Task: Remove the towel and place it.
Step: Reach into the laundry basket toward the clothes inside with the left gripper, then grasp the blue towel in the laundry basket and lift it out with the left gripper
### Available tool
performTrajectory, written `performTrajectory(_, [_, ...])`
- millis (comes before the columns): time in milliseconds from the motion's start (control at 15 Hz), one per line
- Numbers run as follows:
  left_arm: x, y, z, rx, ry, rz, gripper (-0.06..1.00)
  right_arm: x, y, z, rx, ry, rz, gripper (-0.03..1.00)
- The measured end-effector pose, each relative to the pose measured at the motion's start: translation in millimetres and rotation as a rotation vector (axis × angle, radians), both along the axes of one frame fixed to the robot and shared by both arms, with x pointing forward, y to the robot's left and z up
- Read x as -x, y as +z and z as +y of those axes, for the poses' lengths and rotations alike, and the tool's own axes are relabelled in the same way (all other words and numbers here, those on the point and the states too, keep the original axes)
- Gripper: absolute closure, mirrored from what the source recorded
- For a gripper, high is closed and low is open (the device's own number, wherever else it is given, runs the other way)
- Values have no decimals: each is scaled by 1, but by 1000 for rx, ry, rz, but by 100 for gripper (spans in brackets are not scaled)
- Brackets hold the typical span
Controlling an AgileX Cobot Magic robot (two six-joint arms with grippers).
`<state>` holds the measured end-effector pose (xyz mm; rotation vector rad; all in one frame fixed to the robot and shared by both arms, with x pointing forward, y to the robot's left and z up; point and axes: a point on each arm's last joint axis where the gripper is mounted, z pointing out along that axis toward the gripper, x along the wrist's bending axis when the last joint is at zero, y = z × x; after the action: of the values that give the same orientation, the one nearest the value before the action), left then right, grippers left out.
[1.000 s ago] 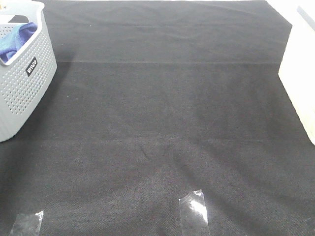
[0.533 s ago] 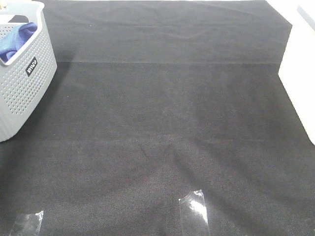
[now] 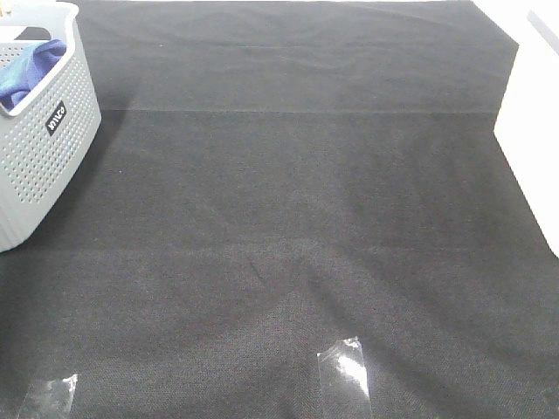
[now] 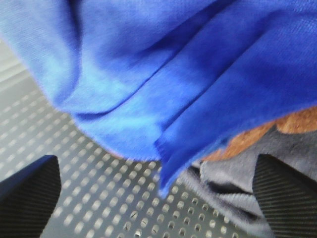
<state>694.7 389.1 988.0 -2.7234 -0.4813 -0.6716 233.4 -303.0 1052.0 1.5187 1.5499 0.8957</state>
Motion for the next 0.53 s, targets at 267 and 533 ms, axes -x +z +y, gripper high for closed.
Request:
performTrajectory(267, [-5, -28, 4, 11, -4, 55, -4, 0, 0, 0, 0, 0, 0, 28])
performTrajectory(533, [-2, -30, 3, 61, 10, 78, 6, 0, 0, 0, 0, 0, 0, 28])
